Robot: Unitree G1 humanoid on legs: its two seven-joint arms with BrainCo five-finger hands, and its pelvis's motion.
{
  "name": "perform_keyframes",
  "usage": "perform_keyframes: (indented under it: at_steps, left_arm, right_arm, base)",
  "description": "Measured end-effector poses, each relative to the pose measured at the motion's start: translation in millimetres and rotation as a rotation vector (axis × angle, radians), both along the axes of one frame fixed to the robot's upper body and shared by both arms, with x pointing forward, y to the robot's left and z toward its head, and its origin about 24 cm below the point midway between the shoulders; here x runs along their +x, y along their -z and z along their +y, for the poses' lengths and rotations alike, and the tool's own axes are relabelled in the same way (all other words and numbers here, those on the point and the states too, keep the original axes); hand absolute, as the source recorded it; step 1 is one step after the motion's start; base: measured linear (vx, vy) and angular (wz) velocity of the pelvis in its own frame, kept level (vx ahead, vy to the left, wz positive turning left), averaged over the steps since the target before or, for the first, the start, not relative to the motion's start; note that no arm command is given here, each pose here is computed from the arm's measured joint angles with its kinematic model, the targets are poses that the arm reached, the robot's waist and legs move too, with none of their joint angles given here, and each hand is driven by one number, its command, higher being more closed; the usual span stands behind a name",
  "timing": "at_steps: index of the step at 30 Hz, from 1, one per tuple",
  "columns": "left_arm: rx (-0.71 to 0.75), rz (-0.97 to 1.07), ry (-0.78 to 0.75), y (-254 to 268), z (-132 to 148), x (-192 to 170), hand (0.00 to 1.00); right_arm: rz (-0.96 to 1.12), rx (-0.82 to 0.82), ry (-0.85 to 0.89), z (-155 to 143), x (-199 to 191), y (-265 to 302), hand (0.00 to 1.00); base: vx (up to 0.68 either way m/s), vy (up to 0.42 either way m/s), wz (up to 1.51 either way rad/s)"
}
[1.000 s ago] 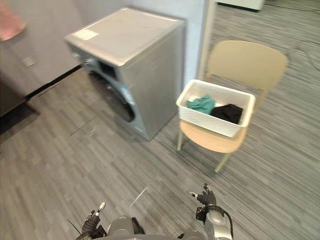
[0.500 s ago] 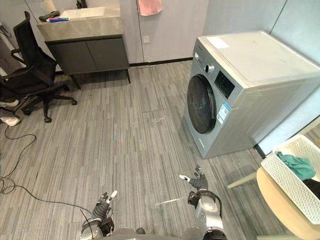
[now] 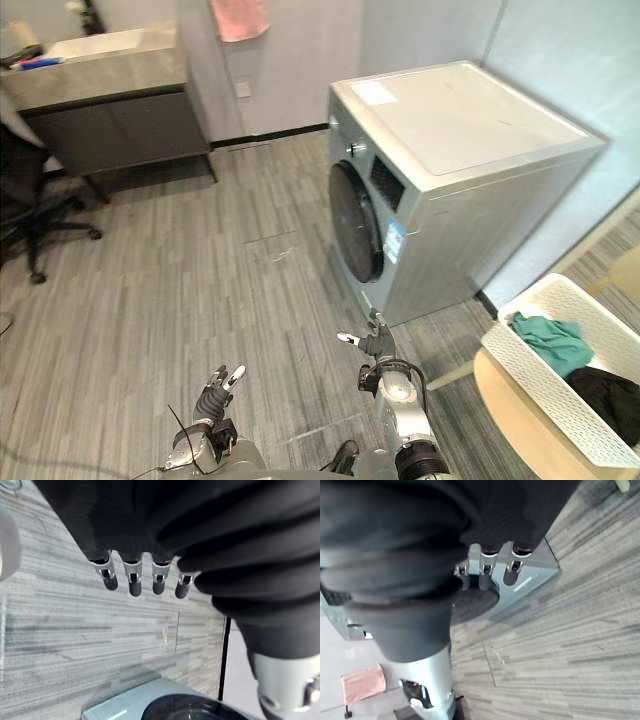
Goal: Pick up the laundry basket with both hands and put the clothes into the washing machine.
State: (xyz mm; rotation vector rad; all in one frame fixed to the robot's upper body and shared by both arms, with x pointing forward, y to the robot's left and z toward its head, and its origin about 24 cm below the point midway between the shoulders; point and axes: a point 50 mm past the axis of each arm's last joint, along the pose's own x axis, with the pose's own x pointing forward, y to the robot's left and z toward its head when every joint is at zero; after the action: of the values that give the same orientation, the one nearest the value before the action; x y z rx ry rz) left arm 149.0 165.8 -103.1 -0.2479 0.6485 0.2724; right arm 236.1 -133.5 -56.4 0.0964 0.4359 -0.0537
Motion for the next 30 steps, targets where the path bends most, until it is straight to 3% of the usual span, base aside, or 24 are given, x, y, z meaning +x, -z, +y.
perform_keyframes:
  at_steps: [8,15,17,23,26,30]
  left_arm:
    - [-0.012,-0.050,-0.074,-10,5,2,0.00]
    - [0.004,0.006,-0.218,-3,27,-24,0.00]
    - [0.021,0.000,-0.206,-5,31,-22,0.00]
    - [0.013,-0.040,-0.009,-9,9,-2,0.00]
    - [0.038,-0.055,0.015,-13,12,-2,0.00]
    - [0.038,-0.122,0.029,-25,9,12,0.00]
  right_arm:
    - [-0.066,-0.040,-0.147,29,15,-14,0.00]
    - [-0.041,-0.007,-0.223,57,18,-12,0.00]
    - [-0.052,0.005,-0.251,62,17,-14,0.00]
    - [-0.038,0.007,-0.170,47,21,-12,0.00]
    - [-0.056,-0.058,-0.154,43,25,-16,0.00]
    - [-0.200,-0.165,-0.130,38,60,-52,0.00]
  base:
    - [0.17,0.131,-0.68]
    - [0.16,0.436,-0.66]
    - [0.21,0.430,-0.03]
    - [0.20,0.366,-0.56]
    - [0.21,0.183,-0.75]
    - [0.08,-0.026,-0.49]
